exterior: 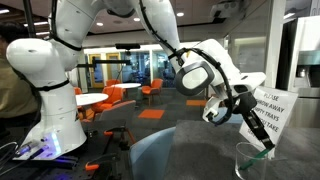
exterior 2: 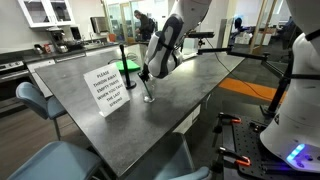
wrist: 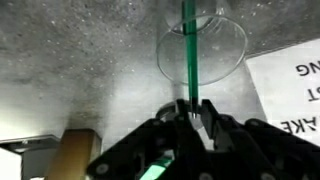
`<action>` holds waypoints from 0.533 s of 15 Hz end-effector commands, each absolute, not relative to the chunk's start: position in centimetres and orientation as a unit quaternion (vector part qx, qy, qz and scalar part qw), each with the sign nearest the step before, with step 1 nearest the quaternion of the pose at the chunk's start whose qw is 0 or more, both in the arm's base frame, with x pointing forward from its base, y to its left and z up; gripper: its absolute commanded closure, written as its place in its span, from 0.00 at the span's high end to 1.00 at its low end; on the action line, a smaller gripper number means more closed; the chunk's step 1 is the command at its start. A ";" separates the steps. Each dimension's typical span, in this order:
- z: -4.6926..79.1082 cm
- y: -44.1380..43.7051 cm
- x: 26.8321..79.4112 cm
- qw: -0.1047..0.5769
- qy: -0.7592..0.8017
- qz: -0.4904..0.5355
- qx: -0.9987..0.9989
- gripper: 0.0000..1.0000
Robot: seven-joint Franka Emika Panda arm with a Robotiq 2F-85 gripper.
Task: Put the pen in the cup
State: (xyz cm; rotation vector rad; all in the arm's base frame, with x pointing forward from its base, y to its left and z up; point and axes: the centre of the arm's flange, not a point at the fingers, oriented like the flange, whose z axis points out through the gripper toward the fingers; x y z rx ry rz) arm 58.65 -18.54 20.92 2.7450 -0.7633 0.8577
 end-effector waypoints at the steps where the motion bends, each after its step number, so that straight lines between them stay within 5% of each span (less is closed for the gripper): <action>1: 22.1 -18.1 57.5 0.082 -0.251 0.274 0.925 0.56; 6: 25.3 -18.7 56.6 0.055 -0.250 0.202 0.945 0.93; 8: 26.9 -18.9 56.4 0.046 -0.240 0.155 0.957 1.00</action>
